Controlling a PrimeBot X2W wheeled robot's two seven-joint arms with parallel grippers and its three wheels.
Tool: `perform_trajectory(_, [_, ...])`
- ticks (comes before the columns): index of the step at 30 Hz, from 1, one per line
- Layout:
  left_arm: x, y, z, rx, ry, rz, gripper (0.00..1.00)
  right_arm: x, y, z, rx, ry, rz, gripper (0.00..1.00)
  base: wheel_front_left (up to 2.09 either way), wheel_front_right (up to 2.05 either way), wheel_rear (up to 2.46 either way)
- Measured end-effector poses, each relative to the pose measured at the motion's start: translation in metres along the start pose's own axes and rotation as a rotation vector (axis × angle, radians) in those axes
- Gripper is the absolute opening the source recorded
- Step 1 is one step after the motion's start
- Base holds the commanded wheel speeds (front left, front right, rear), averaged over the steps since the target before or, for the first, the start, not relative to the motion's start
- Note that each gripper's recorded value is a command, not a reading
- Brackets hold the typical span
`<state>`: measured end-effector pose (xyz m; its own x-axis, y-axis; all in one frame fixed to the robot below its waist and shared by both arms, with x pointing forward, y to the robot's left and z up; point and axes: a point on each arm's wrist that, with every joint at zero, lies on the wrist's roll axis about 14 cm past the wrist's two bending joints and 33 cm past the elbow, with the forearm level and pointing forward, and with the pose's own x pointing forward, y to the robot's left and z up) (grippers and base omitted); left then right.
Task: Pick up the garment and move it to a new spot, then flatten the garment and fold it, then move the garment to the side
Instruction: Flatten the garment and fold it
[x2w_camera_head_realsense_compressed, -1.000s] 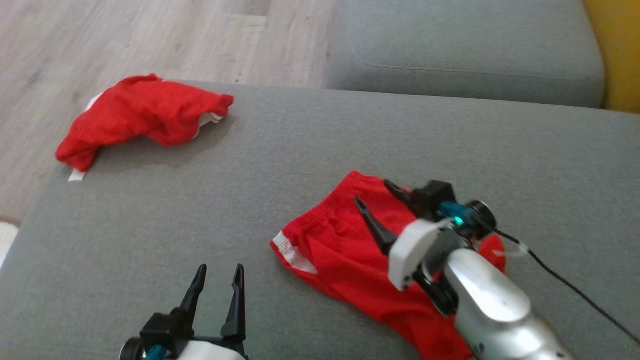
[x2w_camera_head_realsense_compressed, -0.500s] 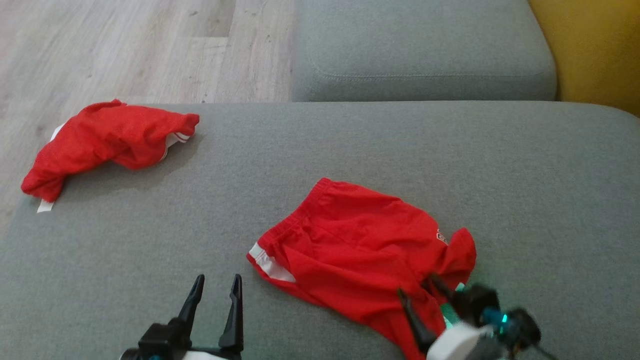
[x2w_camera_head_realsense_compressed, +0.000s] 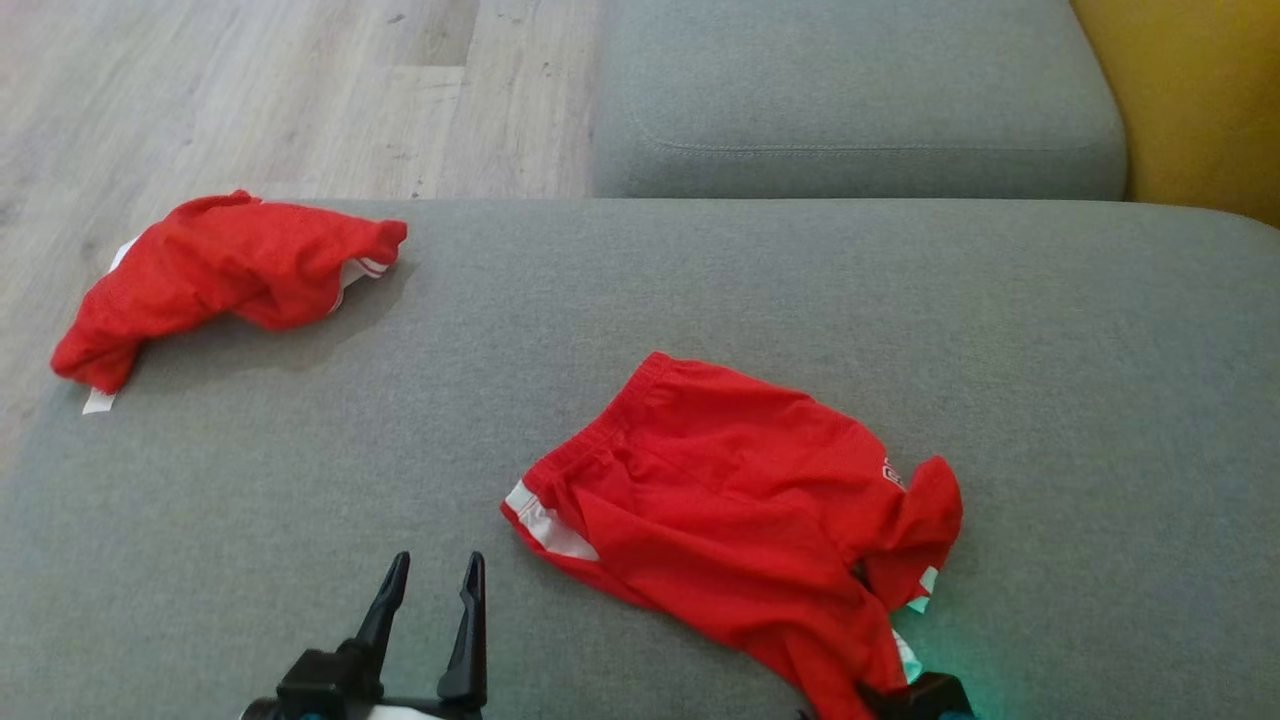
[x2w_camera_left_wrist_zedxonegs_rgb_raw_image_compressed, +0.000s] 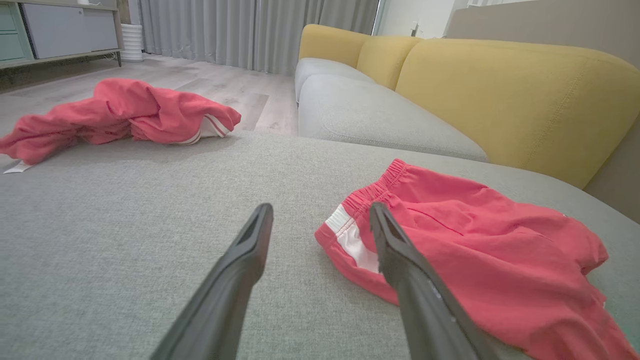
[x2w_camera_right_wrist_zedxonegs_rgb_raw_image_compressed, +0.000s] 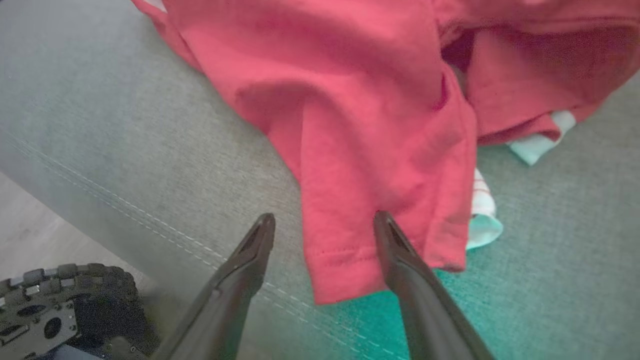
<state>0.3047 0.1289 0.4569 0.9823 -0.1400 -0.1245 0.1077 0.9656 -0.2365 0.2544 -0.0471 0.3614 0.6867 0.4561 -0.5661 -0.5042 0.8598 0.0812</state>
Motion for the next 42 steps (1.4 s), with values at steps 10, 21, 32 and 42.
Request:
perform_trajectory(10, [-0.004, 0.009, 0.0, 0.001, -0.001, 0.027, 1.0, 0.019, -0.019, 0.001, -0.041, 0.032, -0.027, 0.0, 0.0, 0.0, 0.0])
perform_trajectory(21, [0.0, 0.004, 0.0, 0.008, 0.003, 0.012, 1.0, 0.011, -0.037, 0.072, 0.018, -0.189, -0.077, 0.0, 0.0, 0.0, 0.0])
perform_trajectory(32, [-0.001, 0.013, -0.003, -0.002, 0.013, 0.044, 1.0, 0.022, -0.092, 0.139, -0.057, -0.215, -0.151, 0.0, 0.0, 0.0, 0.0])
perform_trajectory(42, [-0.003, 0.023, -0.005, -0.011, 0.021, 0.087, 1.0, 0.053, -0.125, 0.126, -0.065, -0.077, -0.186, 0.4, 0.0, 0.0, 0.0])
